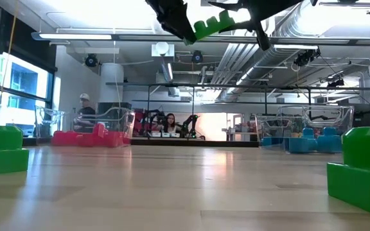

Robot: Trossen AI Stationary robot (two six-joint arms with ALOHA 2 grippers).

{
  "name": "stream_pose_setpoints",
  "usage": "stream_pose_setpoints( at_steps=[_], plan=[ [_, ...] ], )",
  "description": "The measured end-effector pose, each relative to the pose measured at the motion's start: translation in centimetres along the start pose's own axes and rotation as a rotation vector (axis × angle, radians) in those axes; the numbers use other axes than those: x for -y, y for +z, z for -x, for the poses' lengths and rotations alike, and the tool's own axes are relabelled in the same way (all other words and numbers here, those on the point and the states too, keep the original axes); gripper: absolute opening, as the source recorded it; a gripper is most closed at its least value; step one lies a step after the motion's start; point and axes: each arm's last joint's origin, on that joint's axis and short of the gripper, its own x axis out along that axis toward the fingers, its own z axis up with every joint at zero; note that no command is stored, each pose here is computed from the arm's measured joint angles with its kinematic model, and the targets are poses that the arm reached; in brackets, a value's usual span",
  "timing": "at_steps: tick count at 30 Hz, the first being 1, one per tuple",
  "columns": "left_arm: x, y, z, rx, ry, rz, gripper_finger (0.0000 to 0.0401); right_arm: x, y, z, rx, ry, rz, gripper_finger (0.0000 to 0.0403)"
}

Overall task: Sort blocks
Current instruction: Put the green game piece into the bottom right transparent bin

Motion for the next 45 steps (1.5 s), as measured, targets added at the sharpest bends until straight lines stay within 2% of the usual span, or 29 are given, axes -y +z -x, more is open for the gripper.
stream_pose_setpoints(
  at_steps=[10, 13, 17, 20, 25, 29, 32, 37, 40, 45],
  plan=[
    [-1.3, 0.0, 2.3, 0.049, 0.013, 0.039, 0.0178, 0.1, 1.1, 0.0, 0.042, 0.032, 0.014, 0.0033],
    [-1.6, -0.1, 2.2, 0.045, 0.018, 0.047, 0.0161, -0.1, 1.2, 0.0, 0.055, 0.052, 0.014, 0.0038],
    [-1.7, -0.1, 1.9, 0.045, 0.024, 0.053, 0.0103, -0.1, 1.3, 0.0, 0.062, 0.054, 0.012, 0.0055],
    [-1.7, 0.1, 1.9, 0.060, 0.026, 0.073, 0.0095, -0.2, 1.3, 0.0, 0.070, 0.054, 0.006, 0.0081],
    [-2.0, 0.0, 1.8, 0.063, 0.038, 0.178, 0.0095, -0.2, 1.3, 0.1, 0.074, 0.061, 0.007, 0.0145],
    [-2.4, 0.0, 1.8, 0.063, 0.128, 0.309, 0.0095, -0.5, 1.6, 0.1, 0.106, 0.085, 0.030, 0.0193],
    [-2.8, 0.6, 1.9, 0.129, 0.193, 0.421, 0.0095, -0.7, 1.8, 0.2, 0.158, 0.079, 0.027, 0.0218],
    [-2.8, 2.0, 1.9, 0.281, 0.183, 0.535, 0.0095, -0.7, 2.2, 0.3, 0.264, 0.036, 0.032, 0.0231],
    [-2.4, 2.4, 1.8, 0.319, 0.157, 0.554, 0.0095, -0.6, 2.4, 0.3, 0.308, 0.005, 0.040, 0.0232],
    [-1.7, 3.0, 0.9, 0.355, 0.115, 0.582, 0.0095, -1.0, 2.6, 0.3, 0.345, 0.038, 0.041, 0.0232]
  ],
)
